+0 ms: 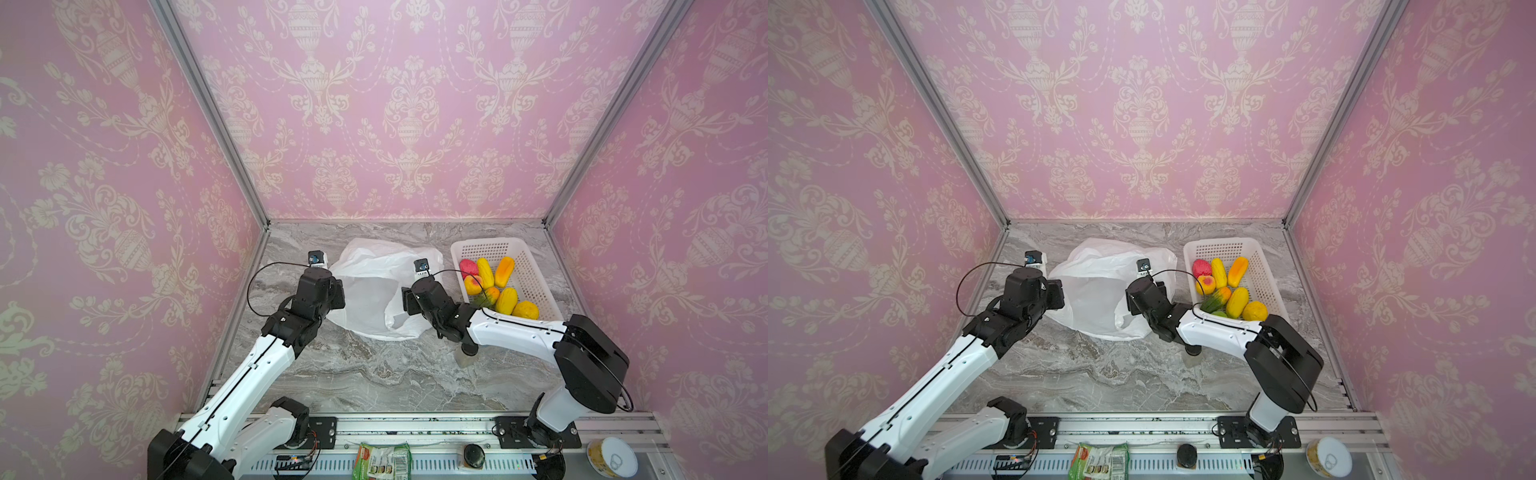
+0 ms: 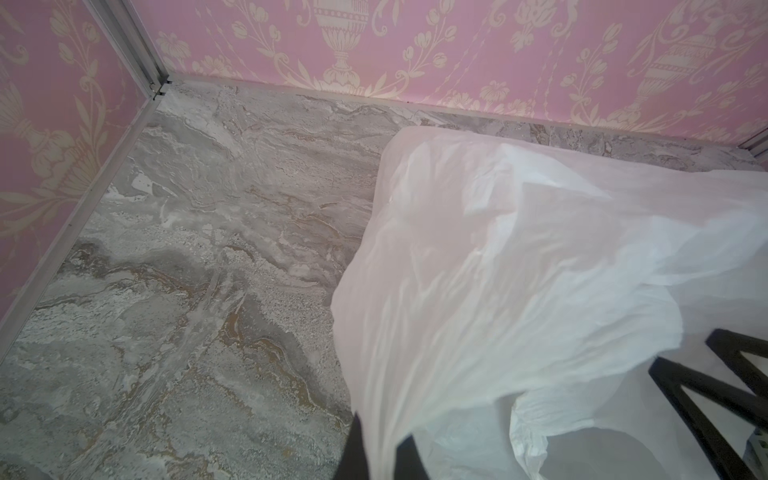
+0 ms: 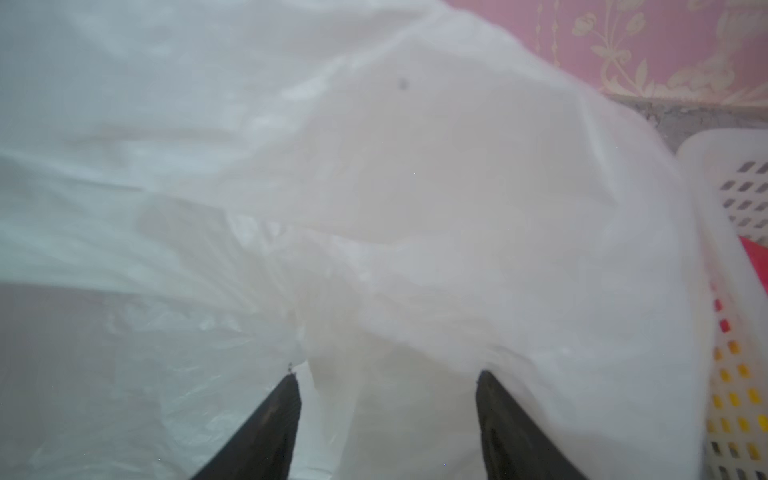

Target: Untie the knot of the plastic bag and take out the fruit

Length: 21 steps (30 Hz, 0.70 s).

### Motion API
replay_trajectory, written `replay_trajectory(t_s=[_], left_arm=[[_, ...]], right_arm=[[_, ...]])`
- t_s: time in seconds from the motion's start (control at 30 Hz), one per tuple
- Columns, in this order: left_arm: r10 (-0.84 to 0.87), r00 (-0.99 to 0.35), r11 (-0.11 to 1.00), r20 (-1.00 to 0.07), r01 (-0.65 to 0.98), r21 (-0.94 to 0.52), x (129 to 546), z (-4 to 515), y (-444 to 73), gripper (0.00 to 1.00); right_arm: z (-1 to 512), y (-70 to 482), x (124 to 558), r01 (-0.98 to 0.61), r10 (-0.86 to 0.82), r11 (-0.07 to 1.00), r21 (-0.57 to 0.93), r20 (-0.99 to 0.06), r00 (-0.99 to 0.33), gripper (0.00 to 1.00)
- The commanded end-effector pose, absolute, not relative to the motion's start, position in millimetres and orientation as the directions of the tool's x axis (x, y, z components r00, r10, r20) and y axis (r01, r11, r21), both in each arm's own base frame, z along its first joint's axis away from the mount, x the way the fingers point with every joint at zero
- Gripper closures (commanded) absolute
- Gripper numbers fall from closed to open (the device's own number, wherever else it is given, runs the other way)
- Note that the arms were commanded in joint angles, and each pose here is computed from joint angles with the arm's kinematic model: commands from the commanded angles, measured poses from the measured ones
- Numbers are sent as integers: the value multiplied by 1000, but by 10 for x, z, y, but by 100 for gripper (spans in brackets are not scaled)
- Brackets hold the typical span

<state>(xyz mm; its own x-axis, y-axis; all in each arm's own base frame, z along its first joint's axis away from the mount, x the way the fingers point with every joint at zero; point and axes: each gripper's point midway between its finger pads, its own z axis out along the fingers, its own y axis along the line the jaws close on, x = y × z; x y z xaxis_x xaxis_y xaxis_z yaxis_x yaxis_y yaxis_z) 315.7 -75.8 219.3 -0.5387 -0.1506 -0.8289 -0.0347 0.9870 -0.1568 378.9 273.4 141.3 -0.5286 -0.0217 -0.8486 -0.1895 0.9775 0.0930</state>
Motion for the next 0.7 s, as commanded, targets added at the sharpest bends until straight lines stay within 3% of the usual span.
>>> replay_trajectory(t_s=[0.0, 0.1, 0.23, 0.4, 0.5, 0.67], left_arm=[[-143, -532, 989, -834, -48, -139, 3049, 2227, -663, 100], [-160, -513, 985, -843, -33, -167, 3010, 2308, -681, 100], [-168, -549, 972, -819, 46, -230, 3064, 2276, -910, 100], [-133, -604, 976, -786, 58, -210, 3432, 2016, -1098, 100], [-110, -638, 980, -762, 58, -190, 3709, 1792, -1202, 100], [-75, -697, 971, -713, 111, -211, 4093, 1541, -1493, 100]], right_arm=[[1437, 2511, 4204, -84, 93, 983, 165, -834, -544, 46], [1443, 2479, 4493, -95, 160, 962, 255, -812, -561, 59], [1599, 2710, 4788, -192, 213, 904, 382, -791, -574, 64], [1639, 2917, 5018, -216, 189, 894, 393, -767, -614, 66], [1818, 2918, 5067, -221, 185, 897, 382, -780, -598, 60], [2360, 2634, 4926, -206, 194, 920, 334, -843, -502, 34]])
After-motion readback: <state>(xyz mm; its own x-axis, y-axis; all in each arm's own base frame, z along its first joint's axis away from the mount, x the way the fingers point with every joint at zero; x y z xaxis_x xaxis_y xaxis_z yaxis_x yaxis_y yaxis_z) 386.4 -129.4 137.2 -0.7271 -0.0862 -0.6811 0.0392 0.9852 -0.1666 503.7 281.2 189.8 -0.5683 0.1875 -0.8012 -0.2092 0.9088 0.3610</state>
